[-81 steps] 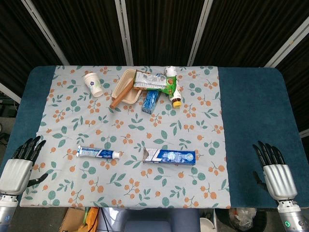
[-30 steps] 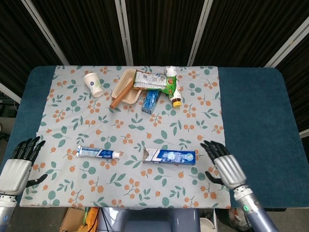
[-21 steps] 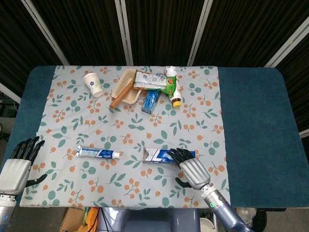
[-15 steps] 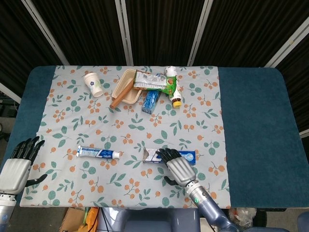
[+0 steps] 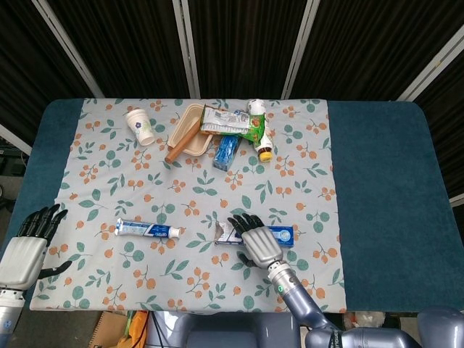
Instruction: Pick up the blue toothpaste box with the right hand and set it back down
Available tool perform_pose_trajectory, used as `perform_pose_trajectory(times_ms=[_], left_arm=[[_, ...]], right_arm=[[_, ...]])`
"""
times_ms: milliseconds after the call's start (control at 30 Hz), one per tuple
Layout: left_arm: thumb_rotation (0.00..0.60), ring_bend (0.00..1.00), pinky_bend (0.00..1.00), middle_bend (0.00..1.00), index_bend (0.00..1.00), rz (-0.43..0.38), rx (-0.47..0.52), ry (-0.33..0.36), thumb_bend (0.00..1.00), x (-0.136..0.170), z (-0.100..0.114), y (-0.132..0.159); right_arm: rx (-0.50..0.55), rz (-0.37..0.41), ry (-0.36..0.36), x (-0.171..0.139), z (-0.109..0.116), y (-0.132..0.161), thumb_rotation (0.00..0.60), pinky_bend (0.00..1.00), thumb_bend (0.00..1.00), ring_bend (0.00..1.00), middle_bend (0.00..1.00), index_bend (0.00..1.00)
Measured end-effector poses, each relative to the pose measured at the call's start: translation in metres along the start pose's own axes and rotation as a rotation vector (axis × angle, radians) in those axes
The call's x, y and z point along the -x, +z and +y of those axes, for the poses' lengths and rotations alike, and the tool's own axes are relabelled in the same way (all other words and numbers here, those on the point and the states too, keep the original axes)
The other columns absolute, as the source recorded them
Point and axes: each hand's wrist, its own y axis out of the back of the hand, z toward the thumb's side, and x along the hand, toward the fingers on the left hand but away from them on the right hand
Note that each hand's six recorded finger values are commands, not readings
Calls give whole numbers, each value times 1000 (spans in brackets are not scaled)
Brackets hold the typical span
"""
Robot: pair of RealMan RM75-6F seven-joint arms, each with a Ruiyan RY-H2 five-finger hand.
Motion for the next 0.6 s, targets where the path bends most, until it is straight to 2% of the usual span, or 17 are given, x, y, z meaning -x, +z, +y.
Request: perform_pose_trajectory(times_ms=[133, 333, 600], left_arm=[[600, 0, 70, 0, 0, 3, 1, -5, 0, 0, -1, 0], [600, 0, 70, 0, 0, 4, -1, -12, 0, 0, -1, 0], [600, 0, 90, 0, 0, 8, -3, -23, 0, 0, -2, 0]], right_arm=[[-9, -12, 0, 3, -5, -2, 600, 225, 340, 253, 304, 223], [-21, -31, -14, 9, -9, -5, 600, 322, 385, 384, 428, 354], [-14, -23, -42, 7, -1, -3, 600, 365, 400, 430, 474, 404]])
